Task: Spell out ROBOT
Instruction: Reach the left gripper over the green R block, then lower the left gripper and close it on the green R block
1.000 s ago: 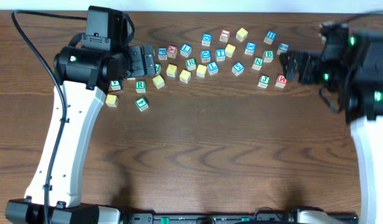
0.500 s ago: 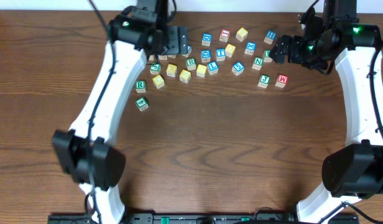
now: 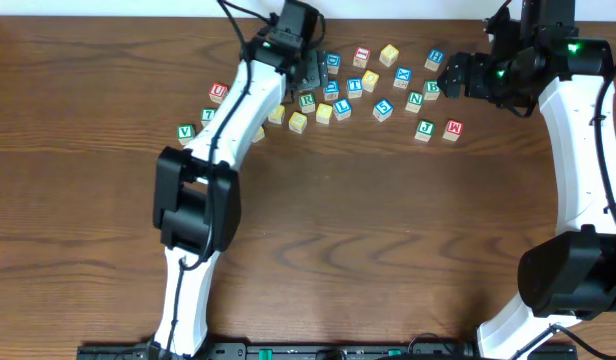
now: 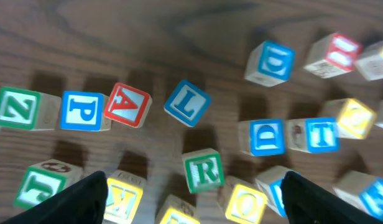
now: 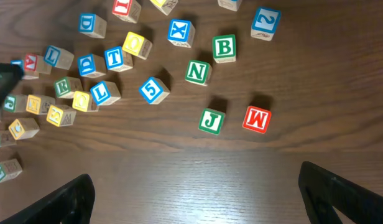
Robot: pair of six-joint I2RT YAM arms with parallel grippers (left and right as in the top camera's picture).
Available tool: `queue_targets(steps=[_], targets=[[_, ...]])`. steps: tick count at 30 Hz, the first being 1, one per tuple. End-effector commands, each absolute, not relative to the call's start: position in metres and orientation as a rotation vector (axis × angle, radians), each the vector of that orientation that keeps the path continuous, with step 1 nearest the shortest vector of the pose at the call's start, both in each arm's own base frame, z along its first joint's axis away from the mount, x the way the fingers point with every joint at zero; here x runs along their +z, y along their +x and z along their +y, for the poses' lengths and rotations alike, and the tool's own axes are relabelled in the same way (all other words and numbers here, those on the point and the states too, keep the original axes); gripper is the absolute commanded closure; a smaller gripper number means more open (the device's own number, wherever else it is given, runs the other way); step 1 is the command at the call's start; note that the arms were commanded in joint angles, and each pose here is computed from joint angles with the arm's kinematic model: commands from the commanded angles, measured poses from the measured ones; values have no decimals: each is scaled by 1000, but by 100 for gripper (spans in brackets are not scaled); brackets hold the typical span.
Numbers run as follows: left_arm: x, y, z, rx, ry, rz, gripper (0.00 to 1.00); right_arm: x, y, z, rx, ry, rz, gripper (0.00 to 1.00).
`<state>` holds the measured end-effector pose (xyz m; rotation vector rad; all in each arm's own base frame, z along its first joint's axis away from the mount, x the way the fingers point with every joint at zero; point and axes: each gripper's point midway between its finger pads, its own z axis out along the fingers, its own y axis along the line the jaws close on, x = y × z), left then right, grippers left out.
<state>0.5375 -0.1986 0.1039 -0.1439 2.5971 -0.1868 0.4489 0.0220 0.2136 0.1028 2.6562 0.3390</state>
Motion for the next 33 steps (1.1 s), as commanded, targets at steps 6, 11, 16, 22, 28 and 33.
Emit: queue_targets(steps=[6,11,16,22,28,33], targets=[[81,548,-189,-65,-334,2555,29,220,451,18,322,93,2642,1],[80,554,-199,-92,-328,2528,32,219,448,18,323,96,2656,1],[70,543,-210,-81,-289,2557,33,217,445,18,324,99,2669,1],[56,539,-208,-67,-289,2577,33,216,442,18,325,101,2681,1],[39,537,-212,-54,-281,2603,34,216,442,18,325,102,2682,1],[39,538,-212,-57,-283,2598,38,216,442,18,325,102,2685,1]])
